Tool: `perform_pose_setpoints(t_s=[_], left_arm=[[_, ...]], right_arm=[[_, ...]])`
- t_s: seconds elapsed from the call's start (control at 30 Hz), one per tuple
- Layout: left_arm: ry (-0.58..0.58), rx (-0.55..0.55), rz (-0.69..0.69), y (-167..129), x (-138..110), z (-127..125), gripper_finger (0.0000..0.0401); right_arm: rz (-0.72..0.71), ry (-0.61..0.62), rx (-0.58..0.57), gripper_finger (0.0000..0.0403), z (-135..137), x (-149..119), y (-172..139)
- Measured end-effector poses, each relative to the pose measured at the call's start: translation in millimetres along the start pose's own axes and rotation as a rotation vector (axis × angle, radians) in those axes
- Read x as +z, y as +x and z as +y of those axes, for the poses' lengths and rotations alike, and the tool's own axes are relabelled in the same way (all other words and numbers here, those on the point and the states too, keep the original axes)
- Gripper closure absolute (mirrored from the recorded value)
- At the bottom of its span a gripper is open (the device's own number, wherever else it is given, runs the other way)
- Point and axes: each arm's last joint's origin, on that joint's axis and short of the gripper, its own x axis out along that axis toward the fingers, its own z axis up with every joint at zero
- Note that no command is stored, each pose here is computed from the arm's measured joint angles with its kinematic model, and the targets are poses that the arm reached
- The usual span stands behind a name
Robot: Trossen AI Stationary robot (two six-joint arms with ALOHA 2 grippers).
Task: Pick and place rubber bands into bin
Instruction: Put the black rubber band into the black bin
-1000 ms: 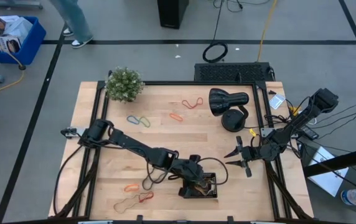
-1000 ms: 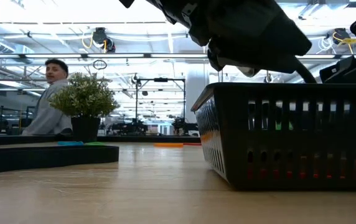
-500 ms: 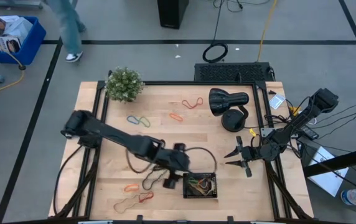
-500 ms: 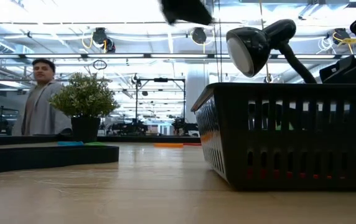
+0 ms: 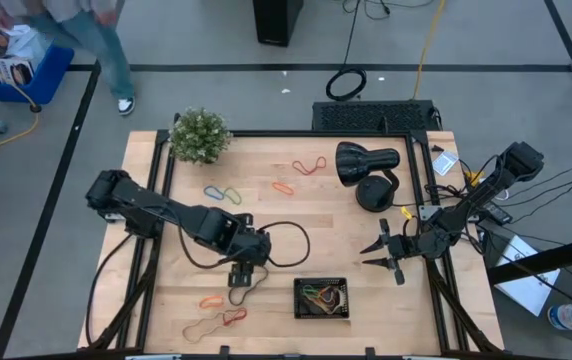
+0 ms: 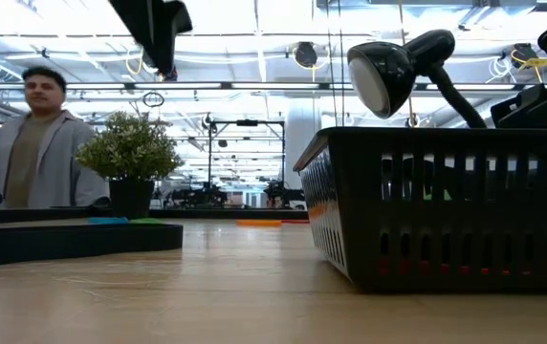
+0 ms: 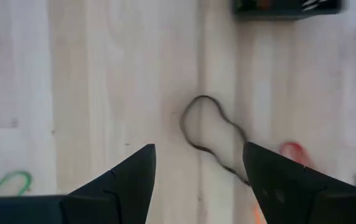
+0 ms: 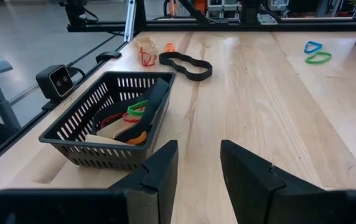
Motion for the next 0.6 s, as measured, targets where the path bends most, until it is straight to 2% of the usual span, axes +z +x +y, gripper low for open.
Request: perform_pose_setpoints(t_s=[0.23, 0.37, 0.6], left_arm=[[-0.046, 0.041, 0.011, 40.4, -11.9, 8.3, 0.0155], [-0.046, 0.008, -0.041, 62.0, -17.1, 8.2, 0.0163], [-0.046, -0.013, -0.042, 84.7, -30.4, 10.2, 0.0177]], right_arm=[[-0.007, 0.001, 0.002, 0.0287, 0.2, 0.7, 0.0], [-0.007, 0.001, 0.002, 0.0286, 0.2, 0.7, 0.0], [-0.009, 0.002, 0.002, 0.0287, 0.2, 1.0, 0.0]])
